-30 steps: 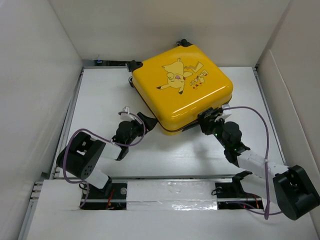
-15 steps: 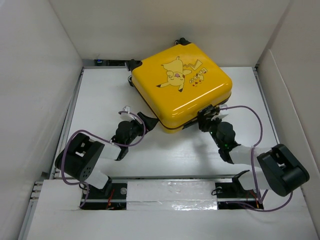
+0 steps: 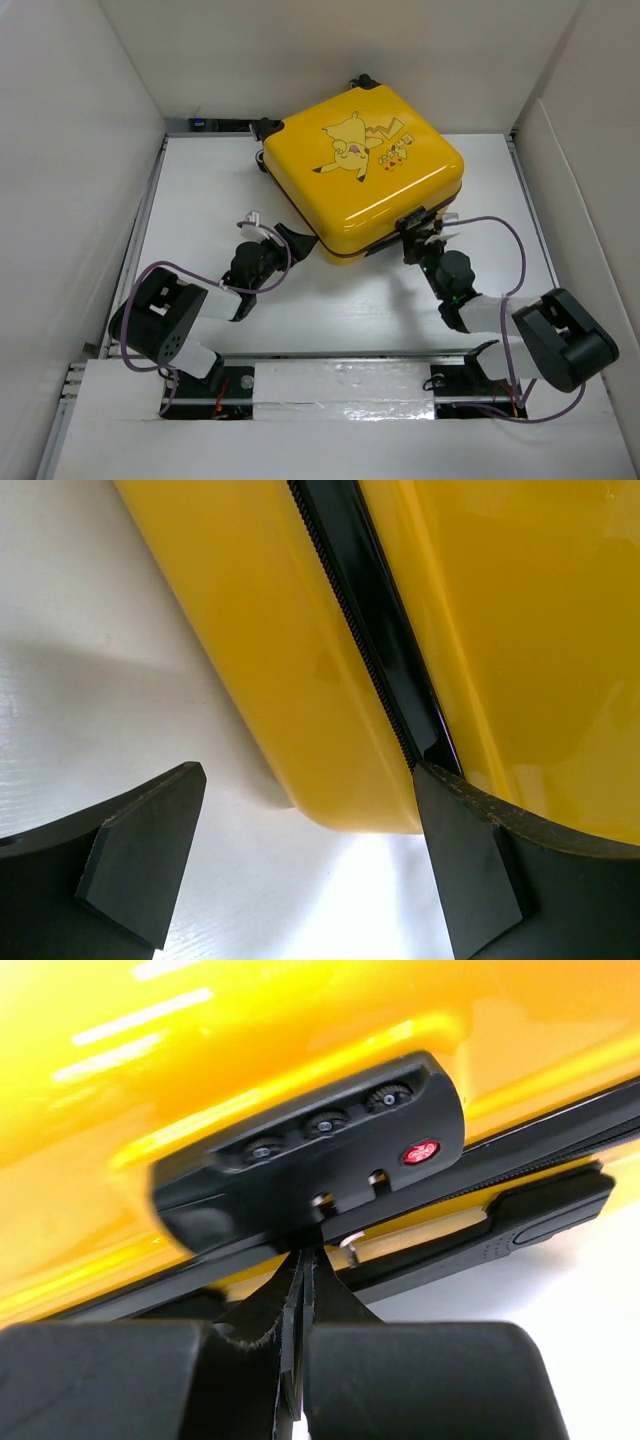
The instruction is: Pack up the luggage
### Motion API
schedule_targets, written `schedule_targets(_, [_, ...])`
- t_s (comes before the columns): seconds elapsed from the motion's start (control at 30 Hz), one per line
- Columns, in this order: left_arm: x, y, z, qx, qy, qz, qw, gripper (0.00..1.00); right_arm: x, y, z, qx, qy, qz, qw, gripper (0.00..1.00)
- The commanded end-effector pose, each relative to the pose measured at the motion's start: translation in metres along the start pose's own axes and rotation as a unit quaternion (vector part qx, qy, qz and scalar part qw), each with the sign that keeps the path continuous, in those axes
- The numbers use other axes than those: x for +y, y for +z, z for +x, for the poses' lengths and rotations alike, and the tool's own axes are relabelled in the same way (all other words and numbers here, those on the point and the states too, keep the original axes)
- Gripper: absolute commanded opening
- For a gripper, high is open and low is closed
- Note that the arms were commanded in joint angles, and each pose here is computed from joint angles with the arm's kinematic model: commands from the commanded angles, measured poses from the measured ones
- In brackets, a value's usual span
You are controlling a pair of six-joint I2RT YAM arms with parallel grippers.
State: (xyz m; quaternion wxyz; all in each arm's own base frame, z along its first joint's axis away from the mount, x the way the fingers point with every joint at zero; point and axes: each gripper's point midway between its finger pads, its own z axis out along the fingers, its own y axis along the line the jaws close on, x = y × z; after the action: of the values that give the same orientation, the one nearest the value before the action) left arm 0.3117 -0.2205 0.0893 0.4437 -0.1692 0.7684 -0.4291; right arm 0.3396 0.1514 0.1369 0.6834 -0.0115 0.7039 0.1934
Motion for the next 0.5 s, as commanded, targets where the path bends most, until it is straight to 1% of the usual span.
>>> schedule_targets(0.0, [-0.038,-0.003,-0.009,-0.015,0.008,0.072,0.997,0.83,0.048,-0.005,-0.070,-0.100,0.011,-0.091,0.991,0.00])
schedule_targets(0.03, [-0.038,-0.002,-0.009,-0.015,0.007,0.073,0.997,0.83,0.058,-0.007,-0.067,-0.083,0.012,-0.111,0.990,0.00])
schedule_targets(0.07, [-0.045,-0.001,-0.006,-0.012,0.008,0.080,0.997,0.83,0.076,-0.016,-0.072,-0.075,0.019,-0.148,0.986,0.00])
schedule_targets(0.1, [-0.047,-0.001,-0.003,-0.008,0.008,0.084,0.996,0.83,0.088,-0.023,-0.055,-0.031,0.014,-0.172,0.984,0.00])
schedule_targets(0.13, [-0.050,0.000,-0.003,-0.009,0.006,0.088,0.996,0.83,0.110,-0.033,-0.055,-0.017,0.016,-0.205,0.978,0.00])
schedule_targets(0.17, [-0.055,-0.001,-0.002,-0.008,0.002,0.096,0.995,0.83,0.120,-0.045,-0.069,-0.023,0.019,-0.222,0.975,0.00])
schedule_targets(0.2, [-0.058,-0.001,-0.004,-0.010,0.001,0.100,0.995,0.83,0.120,-0.054,-0.047,0.035,0.009,-0.218,0.975,0.00])
schedule_targets(0.23, [-0.063,-0.001,0.000,-0.006,0.001,0.106,0.994,0.83,0.126,-0.060,-0.052,0.042,0.007,-0.225,0.973,0.00])
schedule_targets(0.3, [-0.068,-0.001,0.000,-0.005,0.002,0.111,0.994,0.83,0.135,-0.081,-0.041,0.082,0.011,-0.244,0.966,0.00])
schedule_targets(0.33, [-0.072,-0.002,0.005,-0.001,0.003,0.115,0.993,0.83,0.138,-0.088,-0.037,0.092,0.018,-0.253,0.963,0.00])
schedule_targets(0.37, [-0.074,-0.003,0.007,0.001,0.004,0.116,0.993,0.83,0.140,-0.097,-0.023,0.114,0.028,-0.251,0.961,0.00])
schedule_targets(0.4, [-0.074,-0.003,0.005,-0.002,0.004,0.114,0.993,0.83,0.130,-0.101,-0.014,0.131,0.030,-0.225,0.965,0.00])
schedule_targets(0.43, [-0.076,-0.004,0.008,-0.001,0.005,0.116,0.993,0.83,0.115,-0.098,-0.009,0.130,0.033,-0.181,0.974,0.00])
schedule_targets(0.47, [-0.072,-0.005,0.008,-0.002,0.005,0.110,0.994,0.83,0.087,-0.093,0.002,0.120,0.037,-0.117,0.985,0.00])
